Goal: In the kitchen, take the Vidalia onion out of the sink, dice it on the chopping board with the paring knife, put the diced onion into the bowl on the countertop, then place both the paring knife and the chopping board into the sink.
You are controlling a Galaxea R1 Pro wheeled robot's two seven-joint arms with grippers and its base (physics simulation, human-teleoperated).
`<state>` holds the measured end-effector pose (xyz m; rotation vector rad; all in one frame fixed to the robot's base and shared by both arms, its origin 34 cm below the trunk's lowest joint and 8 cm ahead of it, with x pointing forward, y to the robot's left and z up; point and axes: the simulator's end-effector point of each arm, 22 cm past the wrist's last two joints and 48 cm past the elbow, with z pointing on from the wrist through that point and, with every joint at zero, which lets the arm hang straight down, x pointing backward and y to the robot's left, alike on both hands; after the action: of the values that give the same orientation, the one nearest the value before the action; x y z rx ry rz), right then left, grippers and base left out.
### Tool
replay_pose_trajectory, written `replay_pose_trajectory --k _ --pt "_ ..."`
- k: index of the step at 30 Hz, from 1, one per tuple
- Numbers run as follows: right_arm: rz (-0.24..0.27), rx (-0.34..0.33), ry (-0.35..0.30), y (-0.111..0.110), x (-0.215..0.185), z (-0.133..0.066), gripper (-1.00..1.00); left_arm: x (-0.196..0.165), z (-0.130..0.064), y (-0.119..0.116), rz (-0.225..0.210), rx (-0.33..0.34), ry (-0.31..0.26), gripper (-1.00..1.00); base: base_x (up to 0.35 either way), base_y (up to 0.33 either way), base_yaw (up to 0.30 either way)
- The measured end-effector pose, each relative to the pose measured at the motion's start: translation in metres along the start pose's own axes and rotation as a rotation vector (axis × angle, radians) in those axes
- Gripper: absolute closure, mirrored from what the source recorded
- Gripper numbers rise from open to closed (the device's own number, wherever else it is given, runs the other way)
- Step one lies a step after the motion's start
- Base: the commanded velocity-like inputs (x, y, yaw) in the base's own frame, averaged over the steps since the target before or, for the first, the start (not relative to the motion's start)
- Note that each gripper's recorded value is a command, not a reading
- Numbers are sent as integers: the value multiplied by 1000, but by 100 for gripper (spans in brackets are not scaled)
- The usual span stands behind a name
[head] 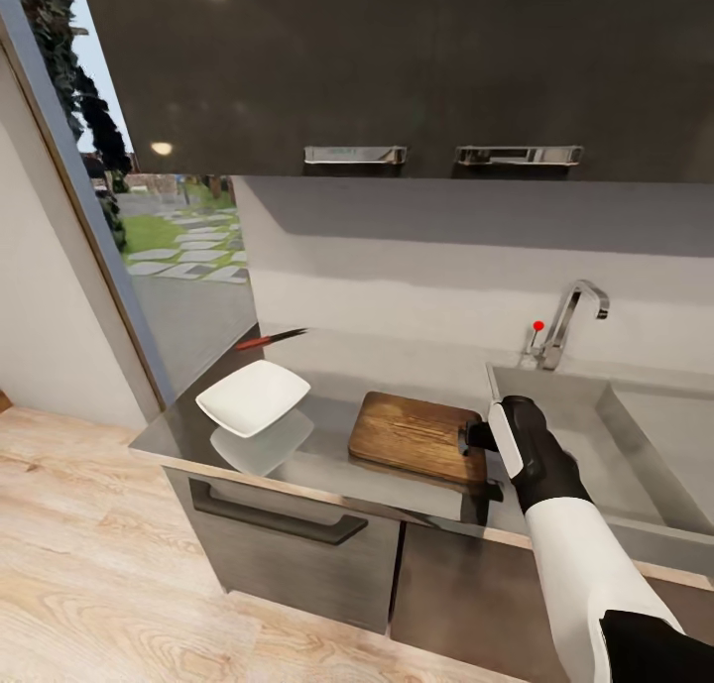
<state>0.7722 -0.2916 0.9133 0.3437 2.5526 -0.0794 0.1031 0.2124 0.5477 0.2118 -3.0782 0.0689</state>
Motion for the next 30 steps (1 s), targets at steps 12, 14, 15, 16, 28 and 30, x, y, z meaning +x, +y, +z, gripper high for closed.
replay_pose_trajectory --k 12,14,15,16,28,30 --pt "0 -1 0 0 0 0 -100 0 0 0 0 0 0 -100 0 0 0" --pt "0 0 0 0 0 0 -100 0 0 0 0 1 0 -100 0 0 0" --pt "1 -1 0 0 0 0 -100 0 0 0 0 0 0 -100 0 0 0" --pt "0 -1 0 0 0 0 -100 0 0 0 0 1 0 -100 0 0 0" --pt "3 -4 -13 0 -5 -7 -100 -5 0 -1 1 2 -14 -100 0 0 0" --pt "3 -5 -16 0 -6 -9 -100 -6 0 -1 1 3 -17 -100 0 0 0"
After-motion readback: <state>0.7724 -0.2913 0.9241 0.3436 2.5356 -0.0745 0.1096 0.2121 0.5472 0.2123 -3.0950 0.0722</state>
